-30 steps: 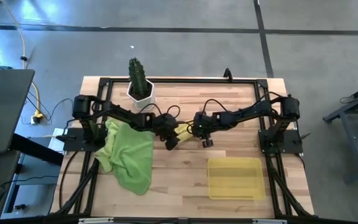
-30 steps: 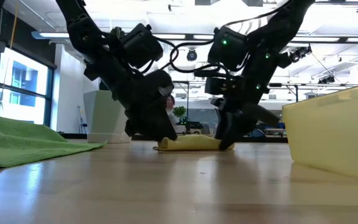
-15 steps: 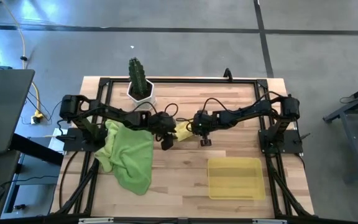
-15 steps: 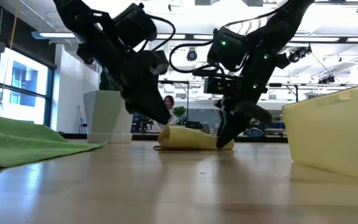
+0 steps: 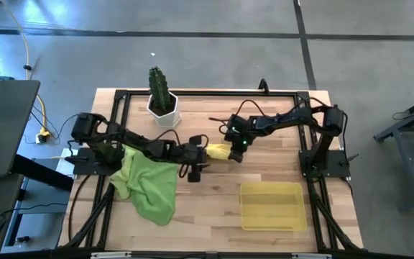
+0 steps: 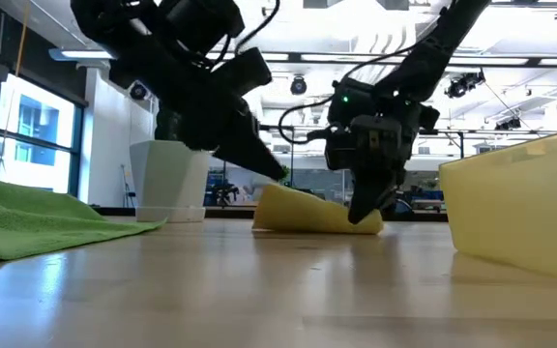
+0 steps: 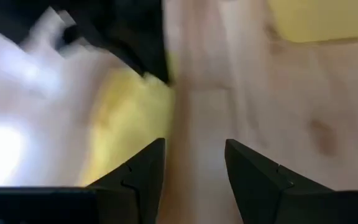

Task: Roll microfiber towels into tight, uniform cylinder then place into a basket
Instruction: Roll the yellow towel

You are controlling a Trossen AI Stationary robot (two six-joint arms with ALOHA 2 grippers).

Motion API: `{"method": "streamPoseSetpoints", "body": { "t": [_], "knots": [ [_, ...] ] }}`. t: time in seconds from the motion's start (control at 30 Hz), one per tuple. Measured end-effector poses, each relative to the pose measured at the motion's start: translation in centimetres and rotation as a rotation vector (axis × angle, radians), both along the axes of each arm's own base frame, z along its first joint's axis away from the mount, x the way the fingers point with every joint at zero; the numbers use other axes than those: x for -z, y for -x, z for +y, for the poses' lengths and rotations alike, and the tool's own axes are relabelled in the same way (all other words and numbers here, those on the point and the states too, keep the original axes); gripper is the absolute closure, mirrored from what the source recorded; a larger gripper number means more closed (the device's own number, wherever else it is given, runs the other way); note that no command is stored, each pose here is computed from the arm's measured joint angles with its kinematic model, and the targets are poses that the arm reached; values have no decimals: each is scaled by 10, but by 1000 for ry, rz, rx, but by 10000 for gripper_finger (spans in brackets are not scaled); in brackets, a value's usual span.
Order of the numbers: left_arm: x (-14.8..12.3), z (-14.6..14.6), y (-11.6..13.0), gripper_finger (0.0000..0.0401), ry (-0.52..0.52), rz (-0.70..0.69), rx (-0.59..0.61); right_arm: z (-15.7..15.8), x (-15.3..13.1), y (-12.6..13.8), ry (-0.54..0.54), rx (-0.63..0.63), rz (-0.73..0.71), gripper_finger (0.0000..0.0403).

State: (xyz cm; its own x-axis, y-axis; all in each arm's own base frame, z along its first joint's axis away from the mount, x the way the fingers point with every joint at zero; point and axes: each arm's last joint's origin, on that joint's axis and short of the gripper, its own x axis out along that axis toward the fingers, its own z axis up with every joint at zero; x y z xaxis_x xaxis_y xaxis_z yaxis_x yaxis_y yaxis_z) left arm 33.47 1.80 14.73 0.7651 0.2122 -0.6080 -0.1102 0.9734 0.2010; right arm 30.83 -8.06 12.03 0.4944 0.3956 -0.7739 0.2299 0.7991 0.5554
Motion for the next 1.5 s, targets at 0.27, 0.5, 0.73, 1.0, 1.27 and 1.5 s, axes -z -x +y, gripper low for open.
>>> {"method": "streamPoseSetpoints", "body": {
  "t": [0.27,0.5,0.73,1.0,1.27,1.5],
  "knots": [
    [30,-1,-12,242,-246,44,80,-4,0,2,-84,45,24,402],
    [46,11,-12,242,-363,116,-43,-3,-1,3,-87,44,28,402],
    [55,20,-10,243,-164,103,-84,-3,-1,3,-82,40,24,402],
    [59,28,-4,275,109,121,-169,-5,-2,2,32,-58,-43,344],
    [59,38,-2,322,343,72,-307,-19,-32,14,184,-103,-133,293],
    [59,49,-1,345,487,45,-383,-3,-66,21,538,-348,-251,290]
  ]
}}
